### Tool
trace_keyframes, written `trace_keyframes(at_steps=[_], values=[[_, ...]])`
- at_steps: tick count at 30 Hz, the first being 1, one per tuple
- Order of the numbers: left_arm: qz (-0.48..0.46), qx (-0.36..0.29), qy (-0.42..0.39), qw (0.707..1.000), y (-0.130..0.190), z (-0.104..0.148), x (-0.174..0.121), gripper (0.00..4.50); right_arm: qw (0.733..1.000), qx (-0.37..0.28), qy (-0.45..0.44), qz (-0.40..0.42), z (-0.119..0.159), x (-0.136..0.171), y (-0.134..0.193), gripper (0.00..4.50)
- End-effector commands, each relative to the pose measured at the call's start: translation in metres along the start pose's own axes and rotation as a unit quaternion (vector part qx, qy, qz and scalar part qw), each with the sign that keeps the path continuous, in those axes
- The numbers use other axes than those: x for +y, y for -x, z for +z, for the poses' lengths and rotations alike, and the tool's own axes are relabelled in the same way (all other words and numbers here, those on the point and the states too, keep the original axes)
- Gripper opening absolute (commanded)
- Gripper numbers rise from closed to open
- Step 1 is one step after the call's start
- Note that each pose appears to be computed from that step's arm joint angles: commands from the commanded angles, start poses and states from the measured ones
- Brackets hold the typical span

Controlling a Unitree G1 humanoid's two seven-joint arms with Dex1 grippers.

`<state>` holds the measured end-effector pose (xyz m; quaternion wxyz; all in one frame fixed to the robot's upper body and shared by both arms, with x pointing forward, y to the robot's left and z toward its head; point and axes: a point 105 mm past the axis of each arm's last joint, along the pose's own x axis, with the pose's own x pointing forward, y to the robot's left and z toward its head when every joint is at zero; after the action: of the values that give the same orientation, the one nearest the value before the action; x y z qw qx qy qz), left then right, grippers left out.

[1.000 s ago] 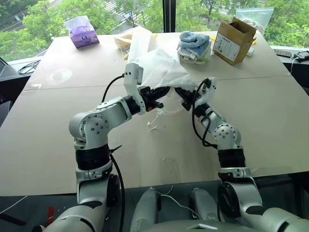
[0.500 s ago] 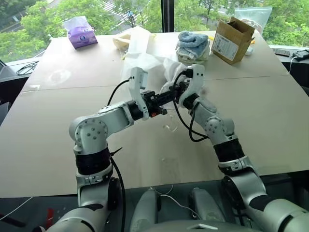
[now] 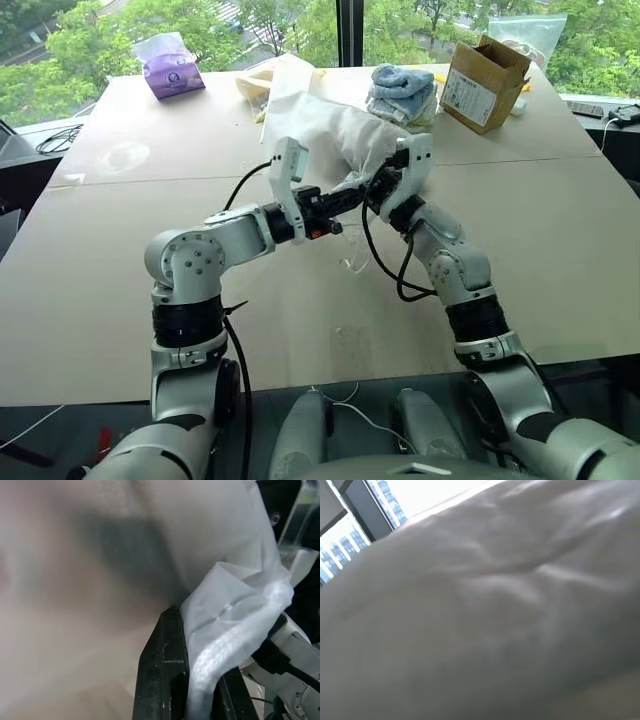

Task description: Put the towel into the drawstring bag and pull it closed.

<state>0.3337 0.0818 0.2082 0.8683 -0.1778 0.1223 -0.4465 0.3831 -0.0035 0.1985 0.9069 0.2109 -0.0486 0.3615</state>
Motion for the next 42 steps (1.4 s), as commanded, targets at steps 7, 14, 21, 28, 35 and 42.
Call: trace_keyframes(at_steps=[7,14,21,28,35,42], values=[[0.004,-0.081,-0.047,0.996,0.002,0.039,0.002,0.0,0.991,0.047,-0.122,0.027,-0.017,0.022,0.008,4.45],[0.004,-0.075,-0.056,0.996,0.0,0.034,0.004,0.0,0.989,0.067,-0.102,0.084,-0.016,0.042,0.021,4.45],[0.016,-0.076,-0.062,0.995,0.0,0.034,0.01,0.0,0.994,0.074,-0.056,0.058,-0.002,0.022,0.048,4.45],[0.02,-0.08,-0.062,0.995,-0.003,0.035,0.012,0.0,0.985,0.088,-0.005,0.148,0.022,0.046,0.097,4.45],[0.009,-0.079,-0.064,0.995,-0.011,0.033,0.008,0.0,0.978,0.092,-0.024,0.183,0.023,0.063,0.109,4.45],[0.001,-0.085,-0.066,0.994,-0.017,0.036,0.001,0.0,0.989,-0.01,-0.029,0.145,0.056,0.054,0.094,4.45]])
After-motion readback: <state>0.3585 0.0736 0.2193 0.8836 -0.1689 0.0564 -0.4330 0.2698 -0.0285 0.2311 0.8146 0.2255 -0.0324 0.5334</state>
